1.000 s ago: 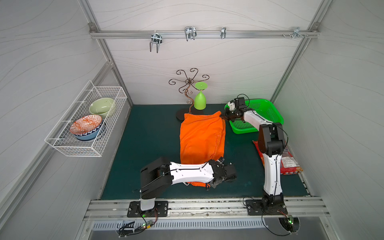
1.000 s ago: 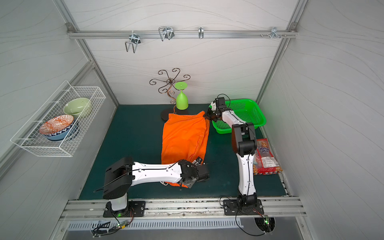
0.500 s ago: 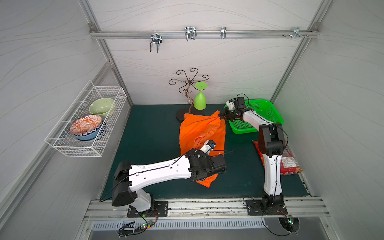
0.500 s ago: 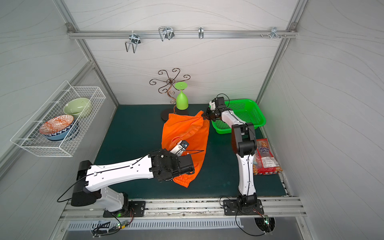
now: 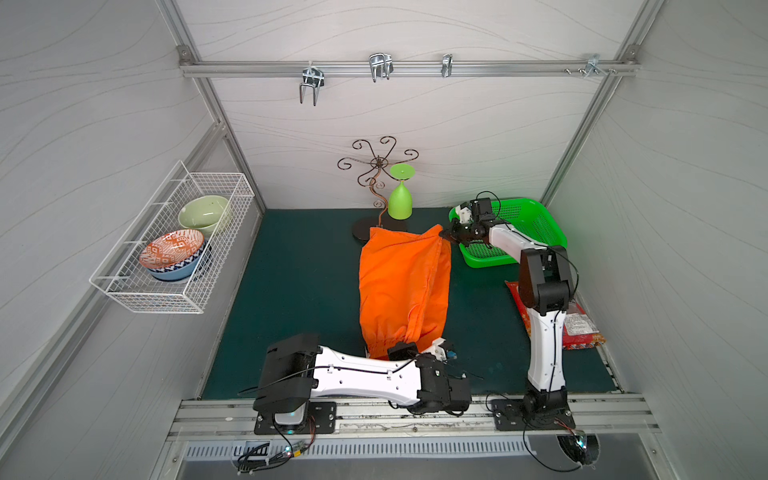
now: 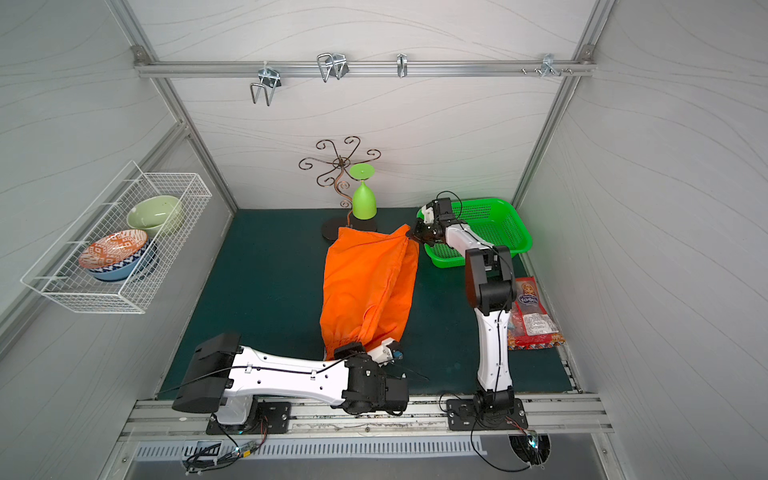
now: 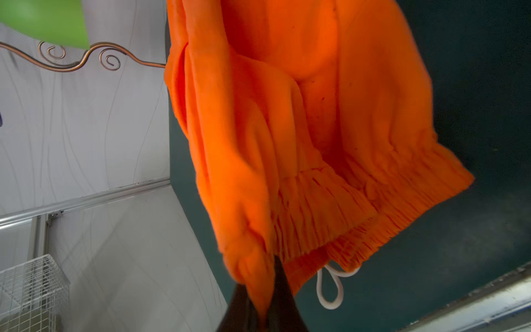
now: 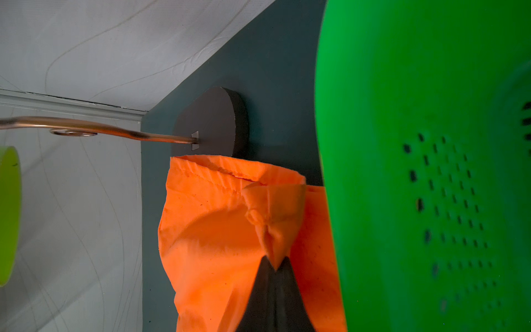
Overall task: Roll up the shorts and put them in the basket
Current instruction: Fold the shorts at the center of the board.
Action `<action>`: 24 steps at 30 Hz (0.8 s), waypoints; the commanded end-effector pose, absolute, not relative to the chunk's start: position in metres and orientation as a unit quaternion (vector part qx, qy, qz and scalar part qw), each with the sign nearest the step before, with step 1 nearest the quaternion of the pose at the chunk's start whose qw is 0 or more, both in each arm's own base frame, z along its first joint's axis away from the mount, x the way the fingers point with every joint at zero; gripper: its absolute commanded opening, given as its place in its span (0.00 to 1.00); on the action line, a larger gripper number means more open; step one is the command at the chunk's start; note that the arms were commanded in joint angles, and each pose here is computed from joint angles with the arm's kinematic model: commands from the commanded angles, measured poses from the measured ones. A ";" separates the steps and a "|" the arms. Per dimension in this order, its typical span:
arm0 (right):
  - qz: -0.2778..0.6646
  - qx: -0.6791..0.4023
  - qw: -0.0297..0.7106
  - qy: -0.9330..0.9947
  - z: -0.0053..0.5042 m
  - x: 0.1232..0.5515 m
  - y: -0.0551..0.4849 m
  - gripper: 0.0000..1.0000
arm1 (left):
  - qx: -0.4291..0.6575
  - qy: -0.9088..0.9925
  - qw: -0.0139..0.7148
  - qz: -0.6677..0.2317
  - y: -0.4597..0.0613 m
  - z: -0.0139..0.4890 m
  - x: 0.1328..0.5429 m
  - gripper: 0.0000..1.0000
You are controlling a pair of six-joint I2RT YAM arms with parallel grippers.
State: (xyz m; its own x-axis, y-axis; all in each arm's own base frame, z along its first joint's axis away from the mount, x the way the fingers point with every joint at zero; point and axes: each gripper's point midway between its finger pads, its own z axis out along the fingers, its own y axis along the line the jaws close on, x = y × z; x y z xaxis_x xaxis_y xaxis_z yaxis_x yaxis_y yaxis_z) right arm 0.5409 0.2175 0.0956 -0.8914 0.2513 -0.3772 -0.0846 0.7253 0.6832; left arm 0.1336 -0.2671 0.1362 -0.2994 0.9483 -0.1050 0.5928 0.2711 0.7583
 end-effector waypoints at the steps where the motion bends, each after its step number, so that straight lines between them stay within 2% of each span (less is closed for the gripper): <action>1: 0.303 0.055 0.217 0.926 0.075 0.535 0.198 0.00 | 0.544 0.739 0.276 0.286 -0.288 0.117 0.119 0.00; 4: 0.264 0.034 0.229 0.936 0.079 0.534 0.198 0.00 | 0.549 0.741 0.268 0.278 -0.294 0.108 0.113 0.00; 5: 0.256 0.030 0.234 0.938 0.081 0.533 0.198 0.01 | 0.547 0.743 0.271 0.274 -0.296 0.108 0.113 0.07; 6: 0.251 0.029 0.237 0.938 0.083 0.533 0.197 0.06 | 0.543 0.746 0.275 0.270 -0.297 0.110 0.113 0.17; 8: 0.247 0.029 0.241 0.938 0.087 0.532 0.196 0.26 | 0.538 0.749 0.284 0.261 -0.300 0.116 0.114 0.42; 9: 0.246 0.029 0.243 0.938 0.090 0.532 0.195 0.31 | 0.533 0.752 0.292 0.258 -0.300 0.121 0.115 0.52; 11: 0.245 0.028 0.255 0.935 0.099 0.532 0.193 0.34 | 0.526 0.753 0.305 0.251 -0.300 0.129 0.117 0.58; 12: 0.243 0.028 0.263 0.933 0.105 0.532 0.192 0.38 | 0.520 0.755 0.317 0.245 -0.301 0.136 0.118 0.67; 15: 0.242 0.019 0.279 0.929 0.123 0.529 0.194 0.44 | 0.511 0.758 0.336 0.226 -0.301 0.148 0.120 0.74; 19: 0.239 -0.009 0.288 0.927 0.141 0.522 0.204 0.45 | 0.492 0.769 0.356 0.201 -0.298 0.164 0.124 0.74; 24: 0.271 -0.042 0.274 0.922 0.150 0.499 0.230 0.38 | 0.419 0.817 0.366 0.148 -0.279 0.184 0.139 0.71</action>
State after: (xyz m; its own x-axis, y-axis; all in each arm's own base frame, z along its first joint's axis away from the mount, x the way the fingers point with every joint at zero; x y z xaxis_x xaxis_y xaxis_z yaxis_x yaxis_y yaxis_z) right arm 0.5209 0.2110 0.1336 -0.8404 0.1229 -0.5278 -0.1614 0.8730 0.4603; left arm 0.1284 -0.2890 0.1705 -0.3064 0.8697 -0.3870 0.6156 0.4911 0.6163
